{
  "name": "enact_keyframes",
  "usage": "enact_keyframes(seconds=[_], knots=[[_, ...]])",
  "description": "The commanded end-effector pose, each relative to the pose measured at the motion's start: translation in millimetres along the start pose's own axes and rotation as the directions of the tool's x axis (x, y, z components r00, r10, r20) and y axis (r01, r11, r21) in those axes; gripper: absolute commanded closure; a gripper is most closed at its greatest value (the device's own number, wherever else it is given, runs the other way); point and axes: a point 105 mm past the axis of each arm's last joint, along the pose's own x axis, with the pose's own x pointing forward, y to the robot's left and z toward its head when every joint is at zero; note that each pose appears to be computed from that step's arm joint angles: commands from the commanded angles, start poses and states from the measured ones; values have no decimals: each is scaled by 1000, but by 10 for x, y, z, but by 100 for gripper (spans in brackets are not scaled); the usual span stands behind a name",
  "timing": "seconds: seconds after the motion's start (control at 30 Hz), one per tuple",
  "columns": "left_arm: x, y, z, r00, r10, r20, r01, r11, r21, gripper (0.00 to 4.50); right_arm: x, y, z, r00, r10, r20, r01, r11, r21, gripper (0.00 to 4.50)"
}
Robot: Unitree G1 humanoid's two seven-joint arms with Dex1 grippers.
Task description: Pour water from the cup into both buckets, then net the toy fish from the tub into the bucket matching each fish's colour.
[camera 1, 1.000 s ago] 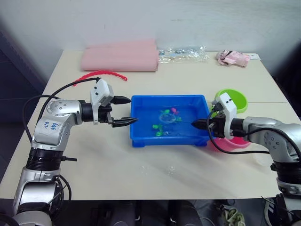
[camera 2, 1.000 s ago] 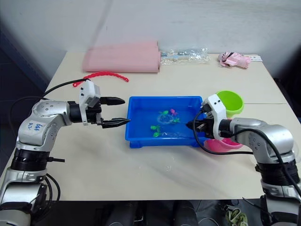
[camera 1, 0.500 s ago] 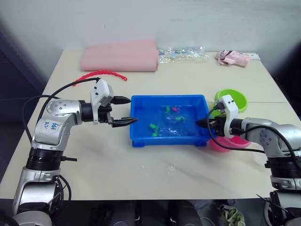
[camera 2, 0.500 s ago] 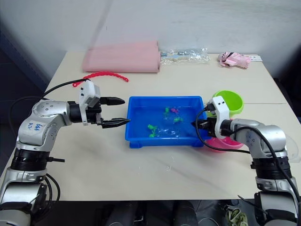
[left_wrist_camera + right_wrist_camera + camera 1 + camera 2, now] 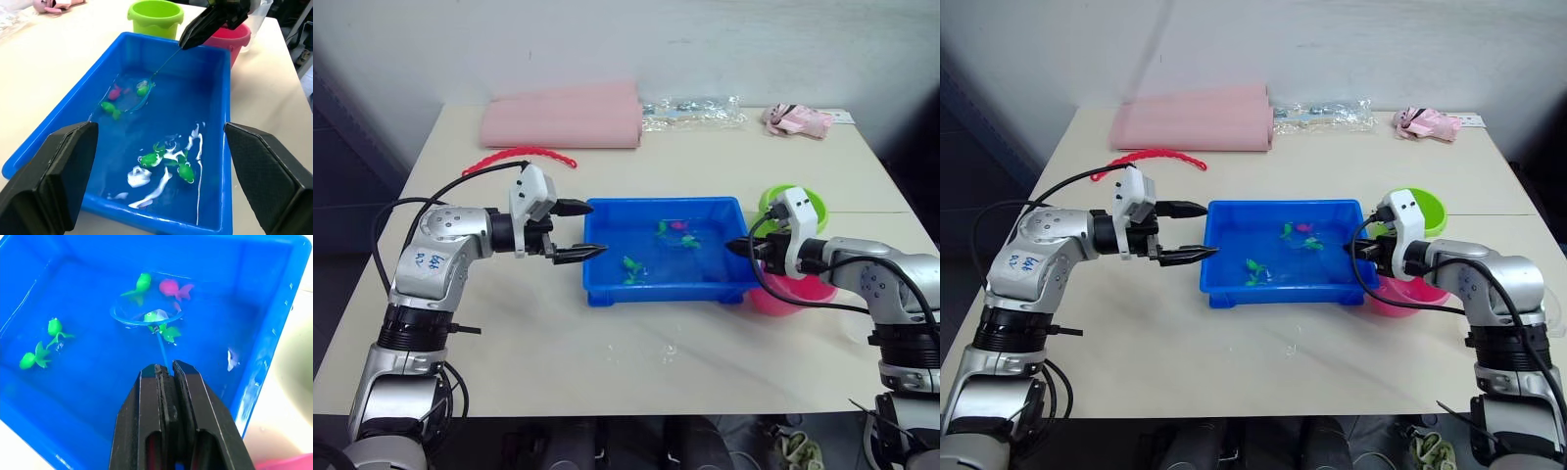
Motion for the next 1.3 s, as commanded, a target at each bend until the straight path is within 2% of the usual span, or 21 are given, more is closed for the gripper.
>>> enact_keyframes(seconds=[0.03,0.27,0.47,0.63,0.7,1.07,1.2,1.3], knots=[[-19,12,111,1000,-4,19,4,999,48,3,-87,67,35,1000,12,11,-12,1000,0,450],[-21,-8,99,1000,-9,15,8,999,50,3,-159,157,40,999,36,15,-37,996,83,450],[-6,-1,115,1000,-10,16,9,998,57,3,-159,25,90,999,-39,34,36,996,79,450],[-5,-2,126,1000,-12,18,11,998,61,3,-195,33,190,995,-45,91,48,998,-28,450],[9,-2,130,1000,-16,20,14,998,62,3,-226,79,215,993,-37,116,52,991,-126,450],[255,-3,238,993,-94,76,89,994,64,3,-460,252,216,971,-64,232,157,899,-410,450],[336,18,274,989,-115,93,109,992,63,3,-528,318,192,966,-60,253,173,875,-453,450],[525,-26,354,974,-184,134,177,982,59,3,-757,440,155,948,-86,307,228,856,-465,450]])
